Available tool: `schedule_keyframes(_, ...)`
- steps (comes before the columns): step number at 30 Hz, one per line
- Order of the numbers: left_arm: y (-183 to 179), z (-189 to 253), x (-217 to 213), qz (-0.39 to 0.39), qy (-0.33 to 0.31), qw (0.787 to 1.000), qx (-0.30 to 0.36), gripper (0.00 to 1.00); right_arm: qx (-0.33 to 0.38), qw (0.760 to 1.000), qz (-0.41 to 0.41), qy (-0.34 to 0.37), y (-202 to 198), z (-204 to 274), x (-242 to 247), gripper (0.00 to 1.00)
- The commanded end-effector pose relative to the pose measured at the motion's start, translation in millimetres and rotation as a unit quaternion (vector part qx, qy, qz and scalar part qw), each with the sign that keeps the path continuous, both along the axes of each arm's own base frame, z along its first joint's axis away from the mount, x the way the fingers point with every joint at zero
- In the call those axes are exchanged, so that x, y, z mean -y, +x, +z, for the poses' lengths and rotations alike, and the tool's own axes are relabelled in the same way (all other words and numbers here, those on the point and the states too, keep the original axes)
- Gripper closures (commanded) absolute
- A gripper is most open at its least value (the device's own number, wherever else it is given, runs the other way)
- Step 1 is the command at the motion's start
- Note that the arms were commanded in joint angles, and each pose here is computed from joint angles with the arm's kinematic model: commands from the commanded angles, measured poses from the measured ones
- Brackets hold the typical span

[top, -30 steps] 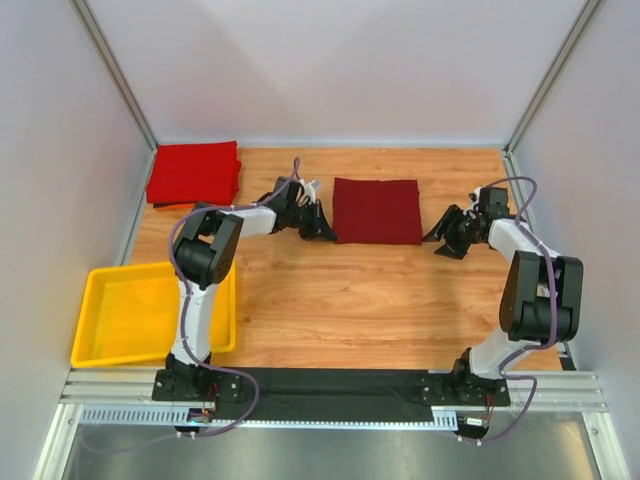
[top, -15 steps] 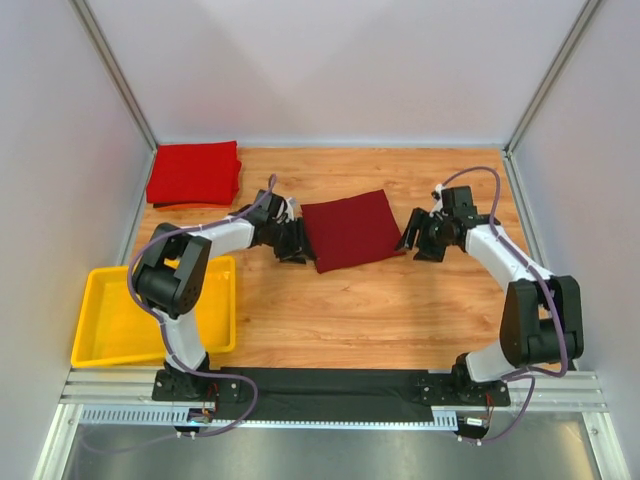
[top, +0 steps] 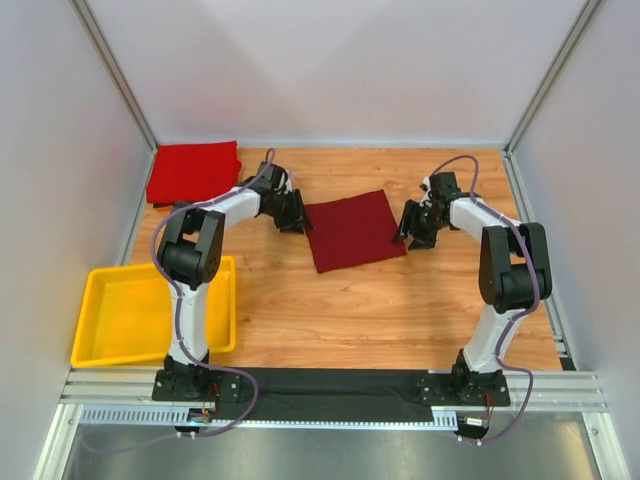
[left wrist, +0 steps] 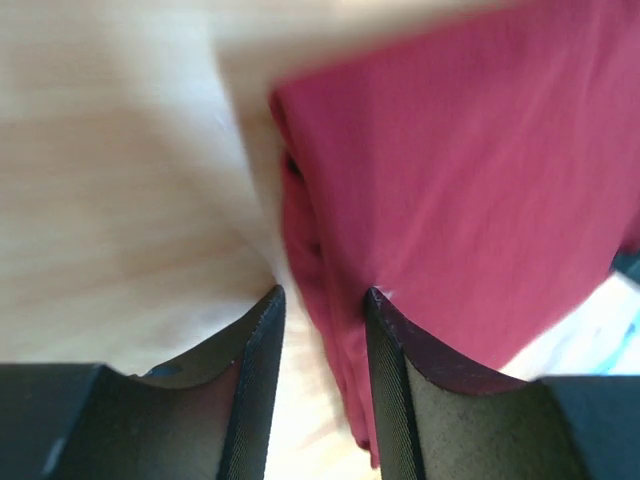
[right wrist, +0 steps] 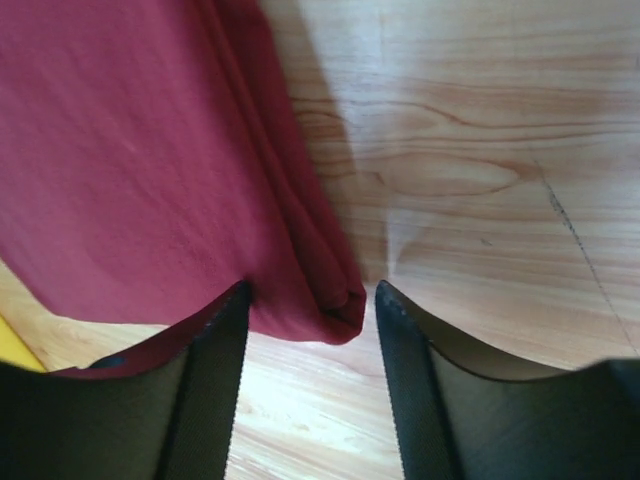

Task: Fold and stack the t-shirts
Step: Fold the tshirt

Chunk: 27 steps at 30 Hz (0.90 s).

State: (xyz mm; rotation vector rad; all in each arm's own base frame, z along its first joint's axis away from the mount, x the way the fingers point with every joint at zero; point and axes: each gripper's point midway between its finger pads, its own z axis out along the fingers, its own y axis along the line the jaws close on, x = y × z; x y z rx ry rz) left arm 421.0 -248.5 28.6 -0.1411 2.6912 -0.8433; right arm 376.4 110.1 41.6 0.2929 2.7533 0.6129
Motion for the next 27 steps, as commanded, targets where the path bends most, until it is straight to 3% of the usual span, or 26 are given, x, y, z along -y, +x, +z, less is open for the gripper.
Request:
schedule_keyframes(1,22.4,1.8,-11.6,0.008,0.018,1.000,0.014,0.55,0.010,1.000,0.002,0.001,-0.1,-8.4,1.4,0.47)
schedule_keyframes(9,50.0,10.9,-6.7,-0.013,-0.012,0.999,0.031,0.55,-0.003,1.000,-0.031,-0.004,-27.7,-29.8,7.4,0.61)
schedule_keyframes(17,15.9,39.5,-1.8,-0.042,-0.069,0.994,0.073,0.48,-0.011,0.999,-0.038,0.019,-41.0,-33.8,-0.1,0.65)
schedule_keyframes(20,1.6,39.5,3.4,-0.045,-0.093,0.993,0.060,0.48,-0.018,0.999,-0.031,0.027,-49.6,-37.5,-8.7,0.65)
schedule_keyframes(27,-23.5,13.6,10.5,-0.036,-0.054,0.997,0.027,0.48,-0.019,0.999,-0.030,0.027,-57.5,-42.6,-10.4,0.64)
